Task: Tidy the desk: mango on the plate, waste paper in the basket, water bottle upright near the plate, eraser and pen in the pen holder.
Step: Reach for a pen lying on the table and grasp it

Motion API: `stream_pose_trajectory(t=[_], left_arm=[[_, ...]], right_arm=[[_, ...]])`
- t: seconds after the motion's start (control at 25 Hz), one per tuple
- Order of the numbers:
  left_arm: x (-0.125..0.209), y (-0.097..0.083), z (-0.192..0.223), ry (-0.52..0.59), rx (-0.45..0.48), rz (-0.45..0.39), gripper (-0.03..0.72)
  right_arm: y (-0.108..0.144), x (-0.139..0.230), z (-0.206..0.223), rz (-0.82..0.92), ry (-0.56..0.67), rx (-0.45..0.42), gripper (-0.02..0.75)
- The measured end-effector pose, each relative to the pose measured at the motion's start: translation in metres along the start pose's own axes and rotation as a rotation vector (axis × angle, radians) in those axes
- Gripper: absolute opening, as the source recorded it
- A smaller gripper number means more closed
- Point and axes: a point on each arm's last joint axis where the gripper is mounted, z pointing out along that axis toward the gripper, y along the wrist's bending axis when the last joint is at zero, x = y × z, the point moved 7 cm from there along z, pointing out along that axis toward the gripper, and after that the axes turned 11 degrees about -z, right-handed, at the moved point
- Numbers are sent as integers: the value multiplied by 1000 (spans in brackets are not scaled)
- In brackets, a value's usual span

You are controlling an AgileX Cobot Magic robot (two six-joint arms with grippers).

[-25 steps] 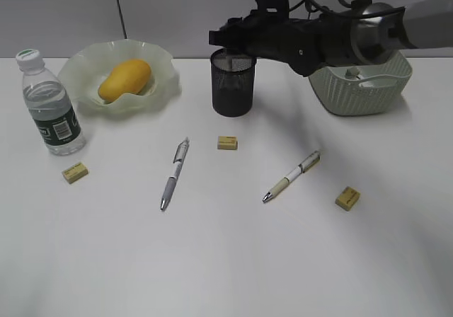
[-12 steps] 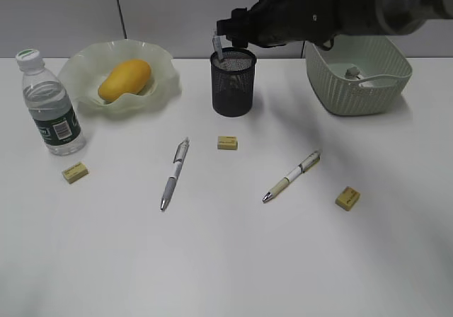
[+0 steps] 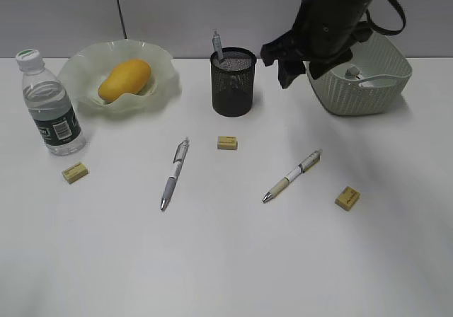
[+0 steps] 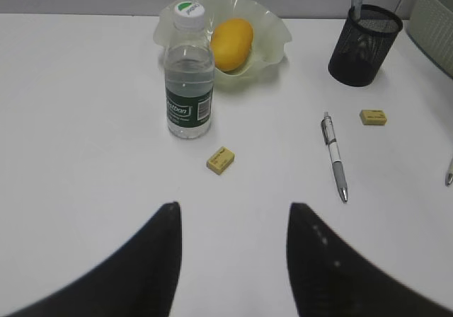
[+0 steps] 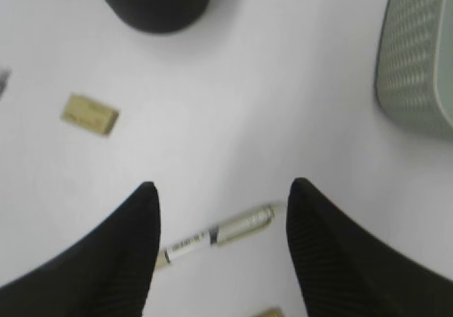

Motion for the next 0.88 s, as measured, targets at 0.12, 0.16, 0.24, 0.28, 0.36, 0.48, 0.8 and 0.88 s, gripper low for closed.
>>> stream_pose_trajectory(t=[0.12,0.16,0.24,0.28,0.36,0.48,0.8,0.88], left_arm=[[0,0,0,0,0,0,372],[0,0,0,0,0,0,372],[0,0,0,0,0,0,372],[0,0,0,0,0,0,372],[0,0,0,0,0,0,372],[0,0,0,0,0,0,372],[0,0,0,0,0,0,372],[0,0,0,0,0,0,372]], right_arm=[[0,17,-14,-38,103,-6,458],[0,21,-19,-46,125,-8,458],[-1,29,-28,-58,173,-12,458],[-1,33,-34,-64,192,-14,458],[-1,39,-45,-74,223,-17,458],[-2,40,-61,-82,215,-16,458],[-4,55,-116,-79,126,-6,458],[-1,70,-126,-76,130,-17,458]])
